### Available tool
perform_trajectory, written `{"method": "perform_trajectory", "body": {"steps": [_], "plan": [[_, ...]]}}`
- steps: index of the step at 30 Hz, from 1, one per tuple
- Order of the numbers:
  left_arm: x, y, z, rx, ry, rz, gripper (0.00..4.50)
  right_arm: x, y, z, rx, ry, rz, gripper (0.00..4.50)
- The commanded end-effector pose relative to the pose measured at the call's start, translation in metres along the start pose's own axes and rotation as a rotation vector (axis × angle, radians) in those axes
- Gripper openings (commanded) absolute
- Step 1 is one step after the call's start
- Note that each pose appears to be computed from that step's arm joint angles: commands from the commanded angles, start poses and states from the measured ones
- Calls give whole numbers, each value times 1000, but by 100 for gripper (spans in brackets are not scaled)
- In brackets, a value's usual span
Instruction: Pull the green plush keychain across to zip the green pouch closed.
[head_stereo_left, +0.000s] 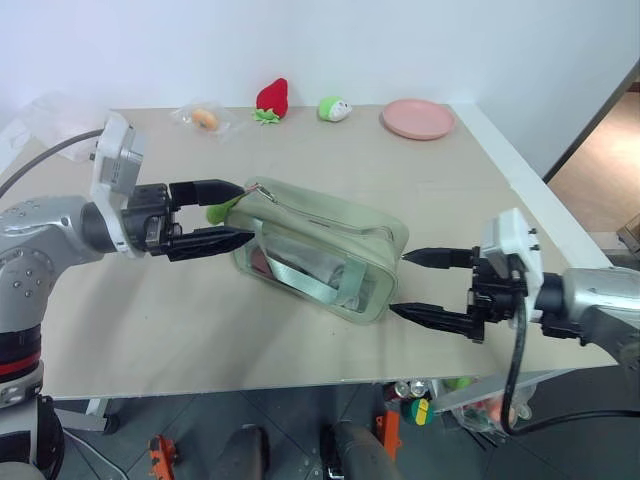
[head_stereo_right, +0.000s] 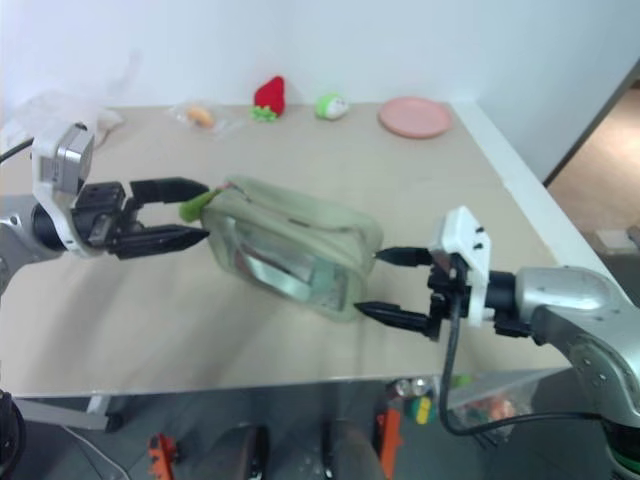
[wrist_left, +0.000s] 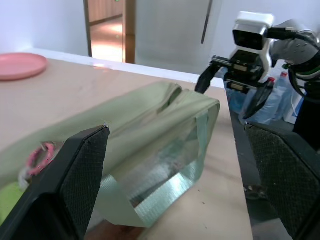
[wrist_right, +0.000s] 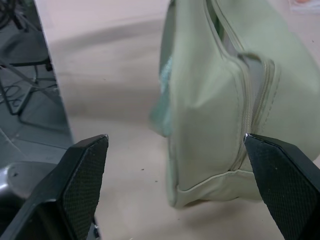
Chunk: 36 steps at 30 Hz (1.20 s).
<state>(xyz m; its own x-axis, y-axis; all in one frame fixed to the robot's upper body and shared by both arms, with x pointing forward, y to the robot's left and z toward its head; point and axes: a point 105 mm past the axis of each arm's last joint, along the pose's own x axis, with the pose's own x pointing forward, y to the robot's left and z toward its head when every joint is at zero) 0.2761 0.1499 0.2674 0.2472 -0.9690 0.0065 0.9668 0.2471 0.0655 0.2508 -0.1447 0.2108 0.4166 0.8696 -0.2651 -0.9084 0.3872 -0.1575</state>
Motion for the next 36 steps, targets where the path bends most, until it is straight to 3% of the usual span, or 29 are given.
{"method": "perform_trajectory", "body": {"steps": [1, 6, 20, 28, 36], "plan": [[2, -3, 5, 25, -28, -21, 450, 5, -6, 13, -56, -50, 3, 448], [2, -9, 0, 26, -44, -40, 450, 20, -8, 12, -66, -80, 35, 448], [-8, -15, 4, 73, -132, -18, 450, 24, -5, 1, -35, -95, 138, 3], [-59, 8, 54, 36, -403, 139, 450, 30, -7, -1, -130, -31, 260, 3], [-86, 19, 42, -41, -384, 259, 450, 44, -28, 11, -237, 1, 378, 3]]}}
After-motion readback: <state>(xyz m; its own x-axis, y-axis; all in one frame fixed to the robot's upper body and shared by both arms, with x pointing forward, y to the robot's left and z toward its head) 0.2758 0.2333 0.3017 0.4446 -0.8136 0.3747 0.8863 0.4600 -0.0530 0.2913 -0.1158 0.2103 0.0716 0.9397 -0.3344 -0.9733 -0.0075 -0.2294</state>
